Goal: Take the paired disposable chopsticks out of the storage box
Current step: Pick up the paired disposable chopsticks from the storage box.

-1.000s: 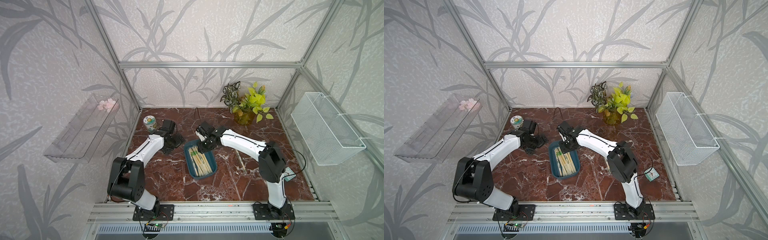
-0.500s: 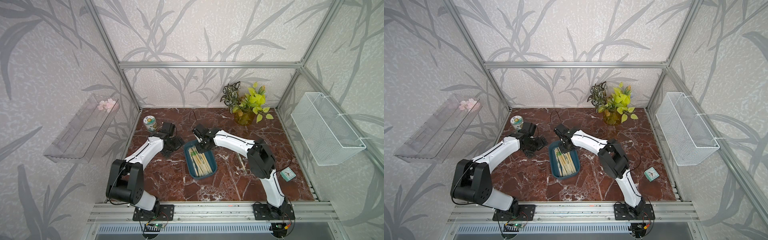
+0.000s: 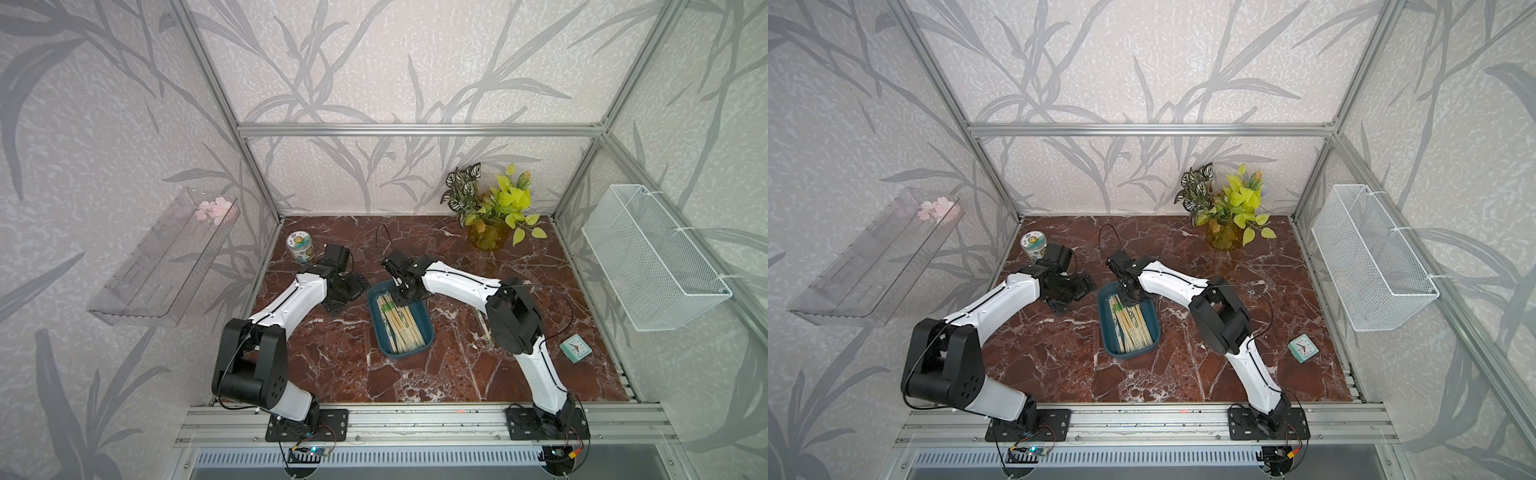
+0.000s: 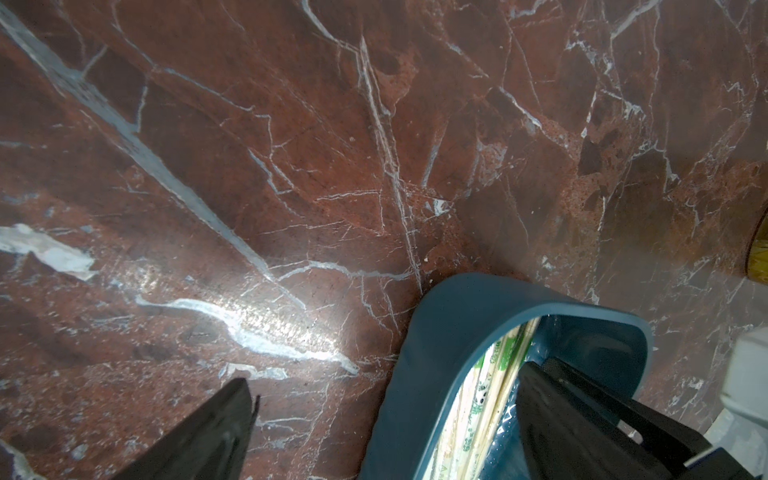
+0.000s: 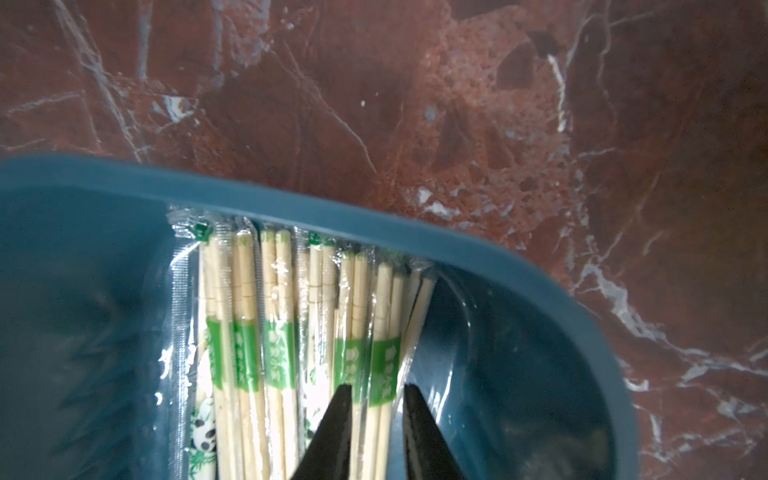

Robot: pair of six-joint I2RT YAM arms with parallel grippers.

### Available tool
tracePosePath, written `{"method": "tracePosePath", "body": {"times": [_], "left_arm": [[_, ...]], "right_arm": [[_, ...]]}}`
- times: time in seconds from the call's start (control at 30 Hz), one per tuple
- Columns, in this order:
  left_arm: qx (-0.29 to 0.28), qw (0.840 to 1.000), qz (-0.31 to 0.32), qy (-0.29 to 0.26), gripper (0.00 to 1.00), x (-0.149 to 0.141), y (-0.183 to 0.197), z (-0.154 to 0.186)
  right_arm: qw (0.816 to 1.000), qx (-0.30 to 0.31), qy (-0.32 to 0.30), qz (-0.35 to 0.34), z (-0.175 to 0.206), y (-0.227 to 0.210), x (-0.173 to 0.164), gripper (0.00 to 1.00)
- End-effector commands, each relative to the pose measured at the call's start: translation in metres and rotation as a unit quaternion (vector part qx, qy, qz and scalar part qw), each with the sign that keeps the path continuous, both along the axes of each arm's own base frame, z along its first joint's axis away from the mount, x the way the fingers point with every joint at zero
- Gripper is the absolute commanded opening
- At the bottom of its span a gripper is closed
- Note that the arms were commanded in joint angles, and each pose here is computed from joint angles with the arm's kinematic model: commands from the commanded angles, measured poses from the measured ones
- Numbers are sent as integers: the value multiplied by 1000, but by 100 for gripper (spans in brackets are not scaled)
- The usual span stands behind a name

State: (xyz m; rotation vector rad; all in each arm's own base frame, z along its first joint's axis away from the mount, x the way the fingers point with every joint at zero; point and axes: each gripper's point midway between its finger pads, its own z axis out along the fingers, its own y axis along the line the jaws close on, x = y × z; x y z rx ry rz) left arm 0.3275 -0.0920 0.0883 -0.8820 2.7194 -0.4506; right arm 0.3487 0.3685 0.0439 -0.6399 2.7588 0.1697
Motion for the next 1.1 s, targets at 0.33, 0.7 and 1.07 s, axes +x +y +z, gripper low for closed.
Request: {"method": "tracePosePath", "body": {"times": [0.33, 0.7, 1.07], "left_arm": [[-5, 1000, -9, -8, 99, 0, -1, 2], [-8, 1000, -11, -7, 99, 1, -2, 0], [-14, 1000, -11, -10, 99, 5, -5, 0]], "right_arm": [[999, -30, 22, -13, -23, -8, -5, 23], [999, -20, 29, -15, -16, -7, -9, 14], [1000, 15, 3, -21, 25, -2, -6, 9]]}}
